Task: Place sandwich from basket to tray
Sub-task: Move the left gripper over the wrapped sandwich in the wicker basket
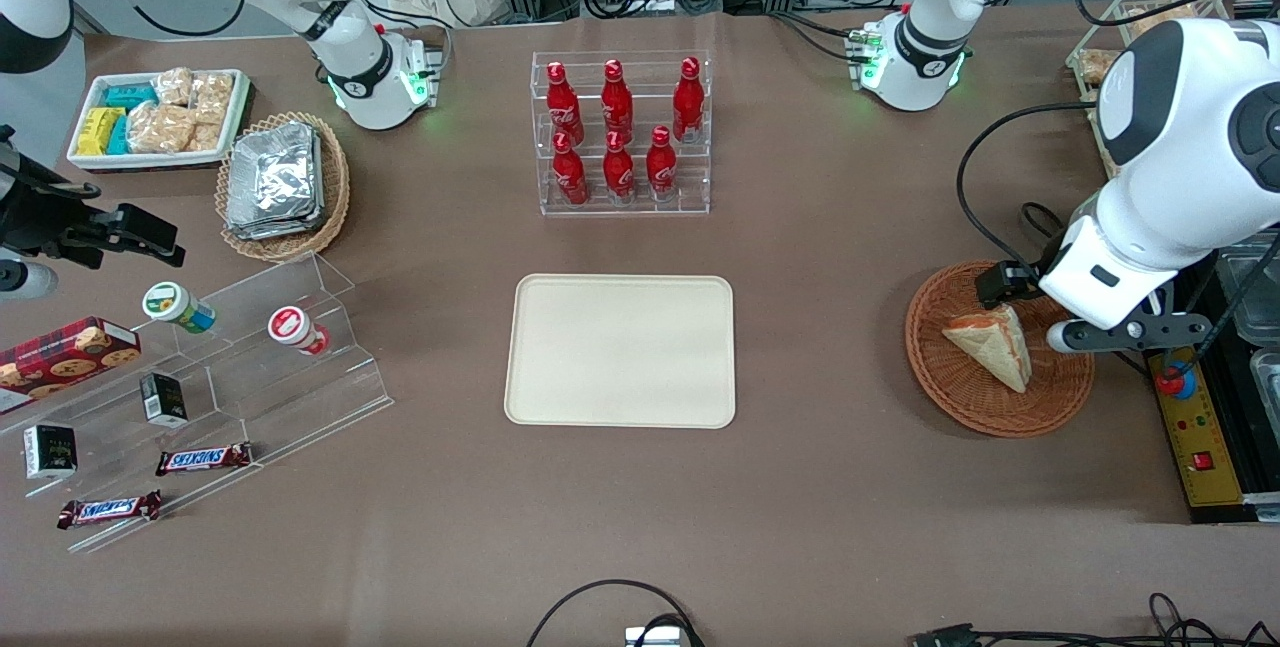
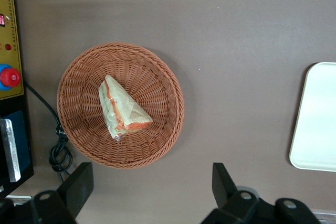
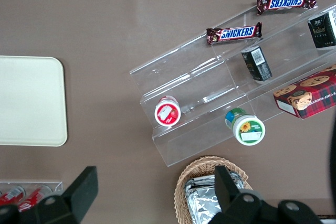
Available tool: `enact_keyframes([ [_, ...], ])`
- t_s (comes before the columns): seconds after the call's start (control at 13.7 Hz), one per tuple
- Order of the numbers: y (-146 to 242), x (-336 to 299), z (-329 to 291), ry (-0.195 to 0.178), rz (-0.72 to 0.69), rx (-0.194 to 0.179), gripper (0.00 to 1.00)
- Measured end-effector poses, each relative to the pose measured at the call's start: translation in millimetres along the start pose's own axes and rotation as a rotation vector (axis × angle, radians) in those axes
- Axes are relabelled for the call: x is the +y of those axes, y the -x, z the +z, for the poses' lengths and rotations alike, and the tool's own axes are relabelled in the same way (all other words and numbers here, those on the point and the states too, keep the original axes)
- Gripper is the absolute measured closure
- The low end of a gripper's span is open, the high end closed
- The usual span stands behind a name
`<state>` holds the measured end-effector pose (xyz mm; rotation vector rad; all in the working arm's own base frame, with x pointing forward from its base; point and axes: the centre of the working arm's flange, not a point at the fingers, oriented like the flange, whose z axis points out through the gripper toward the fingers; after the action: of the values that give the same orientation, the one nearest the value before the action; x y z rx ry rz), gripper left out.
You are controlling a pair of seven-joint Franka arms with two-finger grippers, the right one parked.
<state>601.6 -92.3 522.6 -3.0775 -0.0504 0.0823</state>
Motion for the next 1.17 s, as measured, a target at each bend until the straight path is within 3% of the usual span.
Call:
enact_keyframes([
  [1.17,-25.7,-12.3,15.3,0.010,-0.026,-0.016,0.00],
])
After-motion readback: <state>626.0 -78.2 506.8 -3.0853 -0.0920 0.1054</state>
